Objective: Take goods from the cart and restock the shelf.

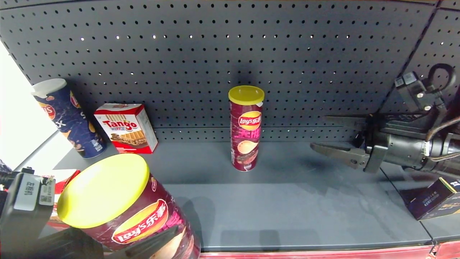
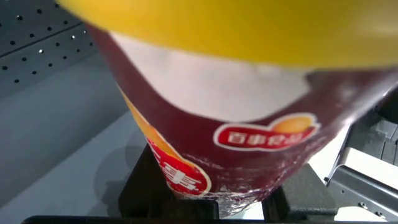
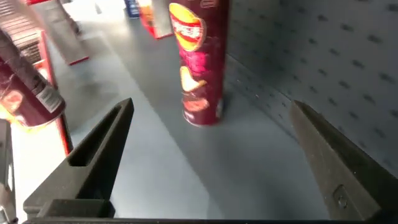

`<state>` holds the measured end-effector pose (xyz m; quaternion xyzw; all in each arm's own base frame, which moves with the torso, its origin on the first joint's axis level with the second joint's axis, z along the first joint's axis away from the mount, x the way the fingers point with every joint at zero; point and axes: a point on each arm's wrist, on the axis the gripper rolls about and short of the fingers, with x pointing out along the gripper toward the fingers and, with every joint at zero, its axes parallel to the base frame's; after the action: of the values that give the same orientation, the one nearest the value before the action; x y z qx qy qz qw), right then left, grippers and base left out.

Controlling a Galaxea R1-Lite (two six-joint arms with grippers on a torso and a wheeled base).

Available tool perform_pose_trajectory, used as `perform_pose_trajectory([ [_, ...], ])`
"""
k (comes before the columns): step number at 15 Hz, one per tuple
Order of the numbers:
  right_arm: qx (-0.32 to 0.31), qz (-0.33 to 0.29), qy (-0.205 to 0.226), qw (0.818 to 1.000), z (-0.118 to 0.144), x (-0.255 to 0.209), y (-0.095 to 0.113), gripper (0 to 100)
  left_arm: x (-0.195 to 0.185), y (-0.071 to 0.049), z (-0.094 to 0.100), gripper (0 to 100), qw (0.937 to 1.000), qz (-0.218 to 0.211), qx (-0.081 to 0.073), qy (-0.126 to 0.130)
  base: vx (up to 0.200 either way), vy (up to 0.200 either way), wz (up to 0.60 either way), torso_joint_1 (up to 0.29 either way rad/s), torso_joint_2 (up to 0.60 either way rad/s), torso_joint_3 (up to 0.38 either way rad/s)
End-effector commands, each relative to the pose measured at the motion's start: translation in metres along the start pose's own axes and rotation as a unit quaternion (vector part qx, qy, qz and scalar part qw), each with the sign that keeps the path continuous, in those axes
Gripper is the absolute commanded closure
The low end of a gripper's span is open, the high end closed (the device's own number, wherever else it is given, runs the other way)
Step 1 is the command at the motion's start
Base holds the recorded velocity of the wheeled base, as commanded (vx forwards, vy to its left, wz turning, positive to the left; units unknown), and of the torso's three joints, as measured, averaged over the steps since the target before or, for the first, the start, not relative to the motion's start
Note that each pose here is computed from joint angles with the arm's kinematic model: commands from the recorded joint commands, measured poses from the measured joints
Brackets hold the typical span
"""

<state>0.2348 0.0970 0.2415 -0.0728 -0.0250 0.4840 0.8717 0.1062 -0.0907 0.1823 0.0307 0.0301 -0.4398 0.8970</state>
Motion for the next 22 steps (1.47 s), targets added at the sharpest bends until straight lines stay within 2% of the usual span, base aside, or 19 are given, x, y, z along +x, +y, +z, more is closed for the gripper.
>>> perform_pose_trajectory([
  [1,0.003,0.049,0.003,0.999,-0.017,0.028,-0.016,0,0.000,0.000,0.000,100,1.0000,0.000,0.000,0.000,0.000,0.000,0.00,0.000,0.00,0.000],
  [6,-0.031,0.119,-0.044,0.991,-0.030,0.067,-0.043,0,0.000,0.000,0.002,100,1.0000,0.001,0.001,-0.003,0.000,0.000,0.00,0.000,0.00,0.000],
  [12,-0.034,0.142,-0.052,0.988,-0.045,0.111,-0.051,0,0.000,0.001,0.002,100,1.0000,0.003,-0.007,-0.004,0.000,0.000,0.00,0.000,0.00,0.000],
  [22,-0.011,0.175,-0.034,0.984,-0.079,0.157,-0.042,0,0.000,0.002,0.002,100,0.9999,0.006,-0.009,-0.003,0.000,0.000,0.00,0.000,0.00,0.000],
])
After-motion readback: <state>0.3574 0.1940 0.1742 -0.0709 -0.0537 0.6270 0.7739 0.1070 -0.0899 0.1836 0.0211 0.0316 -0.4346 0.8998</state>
